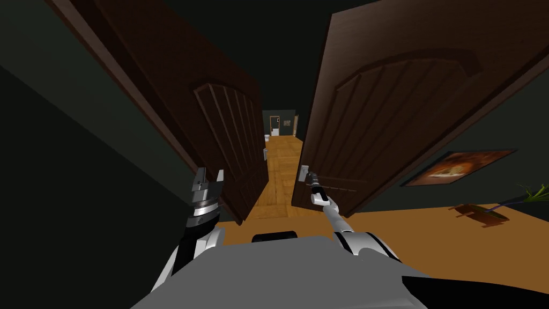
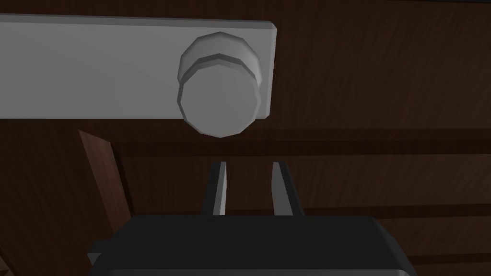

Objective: Push the door open

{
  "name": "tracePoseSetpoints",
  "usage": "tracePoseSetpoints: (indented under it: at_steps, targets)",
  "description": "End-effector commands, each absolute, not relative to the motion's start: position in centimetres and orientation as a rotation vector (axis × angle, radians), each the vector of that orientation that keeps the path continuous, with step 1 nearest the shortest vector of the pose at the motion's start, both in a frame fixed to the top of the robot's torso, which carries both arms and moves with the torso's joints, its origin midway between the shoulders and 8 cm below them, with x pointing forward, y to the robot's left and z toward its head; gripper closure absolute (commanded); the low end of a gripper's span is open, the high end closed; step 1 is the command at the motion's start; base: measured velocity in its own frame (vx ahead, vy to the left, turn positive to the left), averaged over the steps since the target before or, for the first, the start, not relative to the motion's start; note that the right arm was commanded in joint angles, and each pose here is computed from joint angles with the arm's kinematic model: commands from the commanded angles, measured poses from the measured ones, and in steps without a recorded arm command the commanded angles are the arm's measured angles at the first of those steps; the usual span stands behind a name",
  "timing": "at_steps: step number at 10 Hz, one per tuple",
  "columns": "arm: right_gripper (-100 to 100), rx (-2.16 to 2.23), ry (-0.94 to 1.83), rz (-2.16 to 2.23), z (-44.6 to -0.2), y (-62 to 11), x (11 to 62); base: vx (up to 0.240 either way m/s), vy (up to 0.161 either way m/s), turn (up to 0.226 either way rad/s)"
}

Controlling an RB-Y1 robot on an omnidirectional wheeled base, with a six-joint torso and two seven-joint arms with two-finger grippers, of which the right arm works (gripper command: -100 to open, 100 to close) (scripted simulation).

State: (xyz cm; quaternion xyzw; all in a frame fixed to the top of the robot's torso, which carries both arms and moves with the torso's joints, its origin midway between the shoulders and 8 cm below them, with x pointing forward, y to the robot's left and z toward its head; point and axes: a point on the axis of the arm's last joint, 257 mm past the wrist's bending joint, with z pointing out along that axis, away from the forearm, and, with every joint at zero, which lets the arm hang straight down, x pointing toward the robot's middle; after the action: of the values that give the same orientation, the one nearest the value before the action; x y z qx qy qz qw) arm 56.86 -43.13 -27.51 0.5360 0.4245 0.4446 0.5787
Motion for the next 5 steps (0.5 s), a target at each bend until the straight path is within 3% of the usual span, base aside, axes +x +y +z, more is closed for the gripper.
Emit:
tracePoseSetpoints:
  at_steps: [1, 4, 5]
  targets:
    - [-100, 1.275, 1.01, 1.039, -28.3, -42.7, 57.0, -0.222, 0.134, -0.028]
    - [-100, 1.305, 1.034, 1.038, -29.4, -42.0, 57.1, -0.176, 0.104, -0.014]
    - [-100, 1.299, 1.029, 1.038, -29.2, -42.1, 57.1, -0.071, 0.039, -0.008]
